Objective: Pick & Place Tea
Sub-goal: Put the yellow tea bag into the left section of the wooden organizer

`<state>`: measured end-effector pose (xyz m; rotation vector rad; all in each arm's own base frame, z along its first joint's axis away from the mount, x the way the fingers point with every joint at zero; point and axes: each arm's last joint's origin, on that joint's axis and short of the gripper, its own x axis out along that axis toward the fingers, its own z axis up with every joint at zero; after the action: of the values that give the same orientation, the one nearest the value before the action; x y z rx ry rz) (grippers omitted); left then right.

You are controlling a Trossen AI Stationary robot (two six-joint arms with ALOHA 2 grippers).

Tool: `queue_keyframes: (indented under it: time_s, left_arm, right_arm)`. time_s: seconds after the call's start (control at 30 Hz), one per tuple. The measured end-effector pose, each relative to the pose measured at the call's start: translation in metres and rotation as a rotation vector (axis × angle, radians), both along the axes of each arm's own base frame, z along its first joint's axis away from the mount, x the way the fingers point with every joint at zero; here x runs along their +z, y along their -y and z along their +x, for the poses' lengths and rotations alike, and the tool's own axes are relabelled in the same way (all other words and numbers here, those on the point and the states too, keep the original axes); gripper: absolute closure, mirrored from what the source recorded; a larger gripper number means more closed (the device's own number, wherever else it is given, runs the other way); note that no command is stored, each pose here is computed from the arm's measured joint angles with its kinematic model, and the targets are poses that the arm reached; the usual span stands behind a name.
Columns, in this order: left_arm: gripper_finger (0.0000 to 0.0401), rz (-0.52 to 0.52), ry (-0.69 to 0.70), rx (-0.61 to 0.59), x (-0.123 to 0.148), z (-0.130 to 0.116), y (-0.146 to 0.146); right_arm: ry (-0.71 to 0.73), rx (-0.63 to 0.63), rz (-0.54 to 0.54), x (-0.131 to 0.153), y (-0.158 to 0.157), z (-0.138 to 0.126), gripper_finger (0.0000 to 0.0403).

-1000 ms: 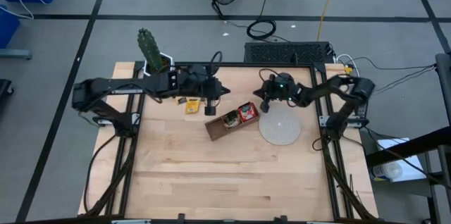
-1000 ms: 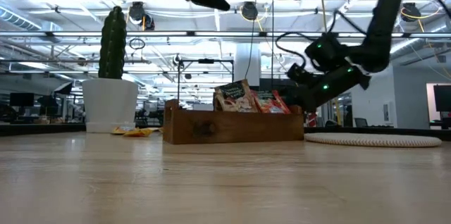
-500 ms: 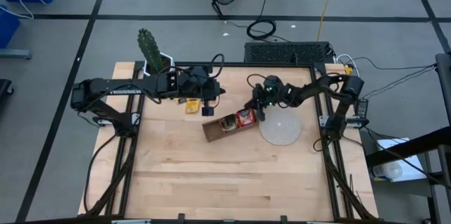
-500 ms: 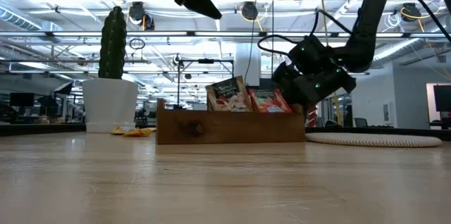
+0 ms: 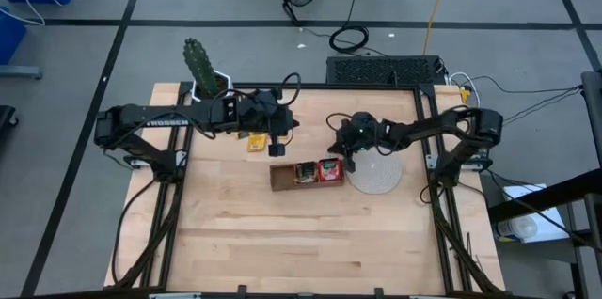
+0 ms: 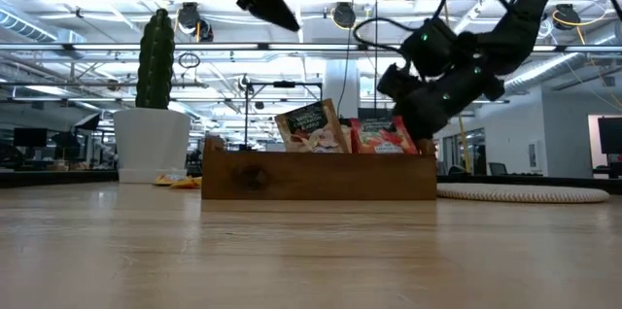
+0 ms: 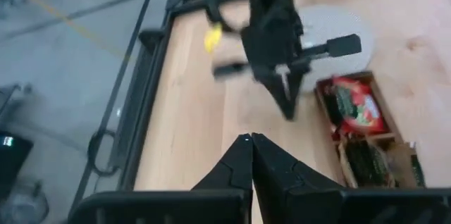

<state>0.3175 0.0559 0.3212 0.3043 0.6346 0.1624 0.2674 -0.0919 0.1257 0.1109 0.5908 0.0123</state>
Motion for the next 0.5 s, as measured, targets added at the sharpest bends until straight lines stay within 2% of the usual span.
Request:
queue_keyframes:
  time_s: [0.13, 0.27, 0.37, 0.5]
  left_arm:
    - [0.0374, -0.002, -0.086, 0.169, -0.007, -0.007, -0.003]
    - [0.0335, 0.009, -0.253, 0.403, -0.022, -0.024, -0.010]
    - [0.0291, -0.021, -0.340, 0.531, -0.040, -0.037, -0.018]
    - [0.0232, -0.086, -0.434, 0.672, -0.068, -0.059, -0.037]
  right_arm:
    - [0.011, -0.152, -0.126, 0.021, 0.002, -0.005, 0.0403]
    - [0.094, -0.174, -0.160, 0.049, 0.000, -0.013, 0.0390]
    - [0.140, -0.175, -0.174, 0.065, -0.002, -0.021, 0.0359]
    - [0.220, -0.165, -0.246, 0.090, -0.005, -0.033, 0.0304]
